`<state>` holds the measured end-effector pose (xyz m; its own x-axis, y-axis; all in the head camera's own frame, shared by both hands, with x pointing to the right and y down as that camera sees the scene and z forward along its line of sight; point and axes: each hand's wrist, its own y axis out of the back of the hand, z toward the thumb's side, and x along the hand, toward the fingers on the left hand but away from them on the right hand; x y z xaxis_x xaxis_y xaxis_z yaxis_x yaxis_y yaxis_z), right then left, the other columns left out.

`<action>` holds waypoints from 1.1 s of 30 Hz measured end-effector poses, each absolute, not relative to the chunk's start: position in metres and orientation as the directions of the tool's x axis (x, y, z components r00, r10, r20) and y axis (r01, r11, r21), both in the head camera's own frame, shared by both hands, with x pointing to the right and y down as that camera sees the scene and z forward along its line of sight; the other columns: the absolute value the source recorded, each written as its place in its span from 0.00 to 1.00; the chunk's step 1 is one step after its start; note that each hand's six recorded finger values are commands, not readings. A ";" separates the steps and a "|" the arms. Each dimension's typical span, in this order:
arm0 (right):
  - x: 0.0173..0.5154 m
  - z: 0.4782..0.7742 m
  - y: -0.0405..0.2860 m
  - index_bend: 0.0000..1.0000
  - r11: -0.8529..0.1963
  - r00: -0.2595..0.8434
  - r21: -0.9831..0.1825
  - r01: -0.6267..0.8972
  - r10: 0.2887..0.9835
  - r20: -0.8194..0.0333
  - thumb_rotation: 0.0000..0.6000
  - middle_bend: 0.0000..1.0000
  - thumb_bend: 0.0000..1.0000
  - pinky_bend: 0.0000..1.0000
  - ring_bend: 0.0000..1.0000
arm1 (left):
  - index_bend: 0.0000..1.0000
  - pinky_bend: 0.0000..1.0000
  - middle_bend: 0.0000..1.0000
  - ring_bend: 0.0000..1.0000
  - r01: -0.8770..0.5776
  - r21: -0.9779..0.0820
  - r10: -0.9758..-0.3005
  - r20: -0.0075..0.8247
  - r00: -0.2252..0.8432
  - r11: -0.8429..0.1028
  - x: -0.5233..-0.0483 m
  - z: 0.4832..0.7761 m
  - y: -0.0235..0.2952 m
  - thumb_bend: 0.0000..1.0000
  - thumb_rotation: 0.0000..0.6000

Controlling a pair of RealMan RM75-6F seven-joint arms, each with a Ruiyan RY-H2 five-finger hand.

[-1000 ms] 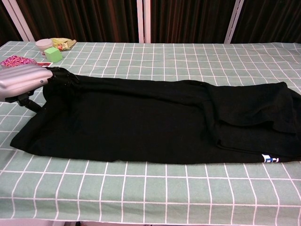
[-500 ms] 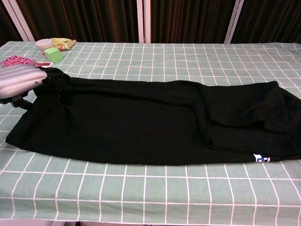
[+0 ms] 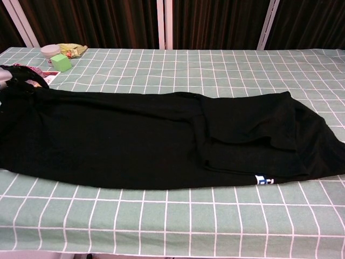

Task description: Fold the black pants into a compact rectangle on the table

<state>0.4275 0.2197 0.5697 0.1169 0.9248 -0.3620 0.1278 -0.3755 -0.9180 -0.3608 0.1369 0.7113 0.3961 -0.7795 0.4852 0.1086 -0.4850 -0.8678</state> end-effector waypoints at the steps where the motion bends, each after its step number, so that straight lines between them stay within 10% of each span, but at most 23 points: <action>1: 0.427 0.569 0.220 0.22 -0.373 0.118 -0.919 0.129 0.926 -0.359 1.00 0.15 0.30 0.17 0.10 | 0.59 0.19 0.21 0.11 0.122 -0.869 -0.784 0.486 0.386 -0.479 -0.368 0.707 0.137 0.59 1.00; 21: 0.425 0.567 0.231 0.22 -0.344 0.128 -0.925 0.161 0.937 -0.326 1.00 0.14 0.30 0.16 0.10 | 0.59 0.19 0.21 0.11 0.355 -0.853 -0.858 0.471 0.207 -0.383 -0.463 0.603 0.129 0.59 1.00; 33: 0.432 0.569 0.232 0.22 -0.338 0.129 -0.925 0.174 0.939 -0.319 1.00 0.14 0.30 0.16 0.10 | 0.61 0.19 0.23 0.11 0.085 -0.904 -0.842 0.422 0.336 -0.419 -0.378 0.593 0.112 0.60 1.00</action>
